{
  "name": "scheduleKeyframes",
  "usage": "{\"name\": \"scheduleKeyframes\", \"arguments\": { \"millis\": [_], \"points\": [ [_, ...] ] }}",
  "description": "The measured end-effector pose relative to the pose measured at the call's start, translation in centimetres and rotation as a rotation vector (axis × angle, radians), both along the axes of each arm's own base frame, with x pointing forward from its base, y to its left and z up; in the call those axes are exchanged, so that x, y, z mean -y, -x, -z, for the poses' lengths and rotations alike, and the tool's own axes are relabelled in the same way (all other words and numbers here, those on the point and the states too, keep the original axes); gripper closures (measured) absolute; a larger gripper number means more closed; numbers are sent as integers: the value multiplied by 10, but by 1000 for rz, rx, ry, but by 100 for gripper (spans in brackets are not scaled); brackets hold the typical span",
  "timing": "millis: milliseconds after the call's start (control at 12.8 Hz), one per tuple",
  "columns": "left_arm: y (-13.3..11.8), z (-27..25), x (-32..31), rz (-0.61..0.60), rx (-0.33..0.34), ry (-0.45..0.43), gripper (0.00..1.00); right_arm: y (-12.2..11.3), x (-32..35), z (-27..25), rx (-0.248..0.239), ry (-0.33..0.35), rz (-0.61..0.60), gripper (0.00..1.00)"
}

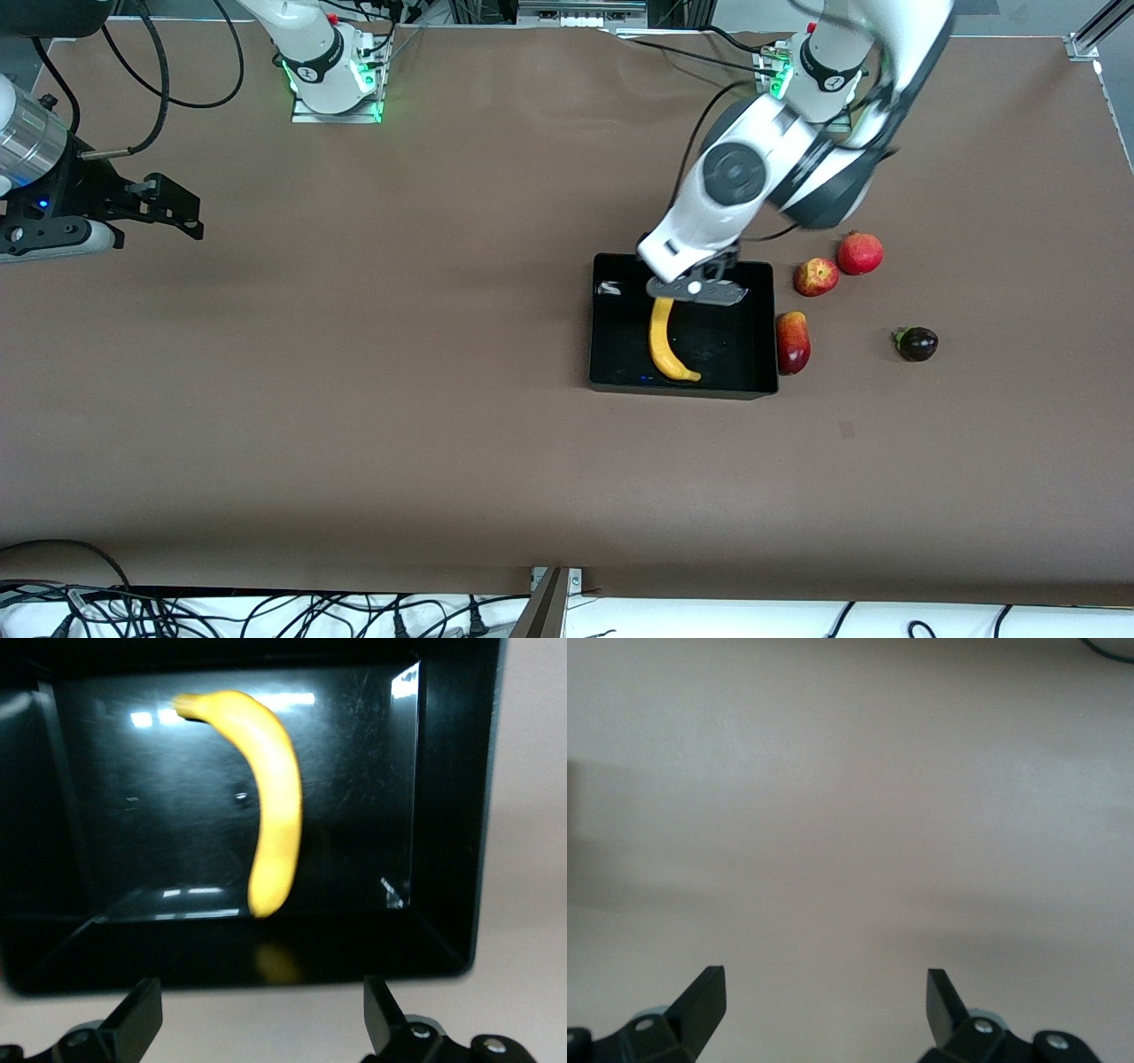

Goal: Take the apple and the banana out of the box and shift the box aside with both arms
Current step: 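Reach the left gripper into the box and grasp the yellow banana, then lift the banana out and set it beside the other fruits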

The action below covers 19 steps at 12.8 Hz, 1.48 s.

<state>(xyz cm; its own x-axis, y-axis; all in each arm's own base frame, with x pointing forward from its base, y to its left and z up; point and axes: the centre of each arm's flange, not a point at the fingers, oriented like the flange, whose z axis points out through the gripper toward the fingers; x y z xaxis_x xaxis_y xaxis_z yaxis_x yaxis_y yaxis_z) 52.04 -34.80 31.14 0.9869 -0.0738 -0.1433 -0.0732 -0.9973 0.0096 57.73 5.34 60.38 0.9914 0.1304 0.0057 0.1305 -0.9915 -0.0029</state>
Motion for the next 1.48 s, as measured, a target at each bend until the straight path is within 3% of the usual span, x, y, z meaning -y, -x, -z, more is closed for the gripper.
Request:
{"name": "scheduleKeyframes", "arguments": {
  "millis": [234,468,780,1014,1482],
  "points": [
    [-13,43,1,1,47,-14,0,0,0,0,0,0,0,0],
    [-21,67,9,-56,97,43,0,0,0,0,0,0,0,0],
    [-18,108,15,-32,152,3,0,0,0,0,0,0,0,0],
    [-18,117,22,-42,173,43,0,0,0,0,0,0,0,0],
    [-20,124,18,-52,170,41,66,0,0,0,0,0,0,0]
  ]
}}
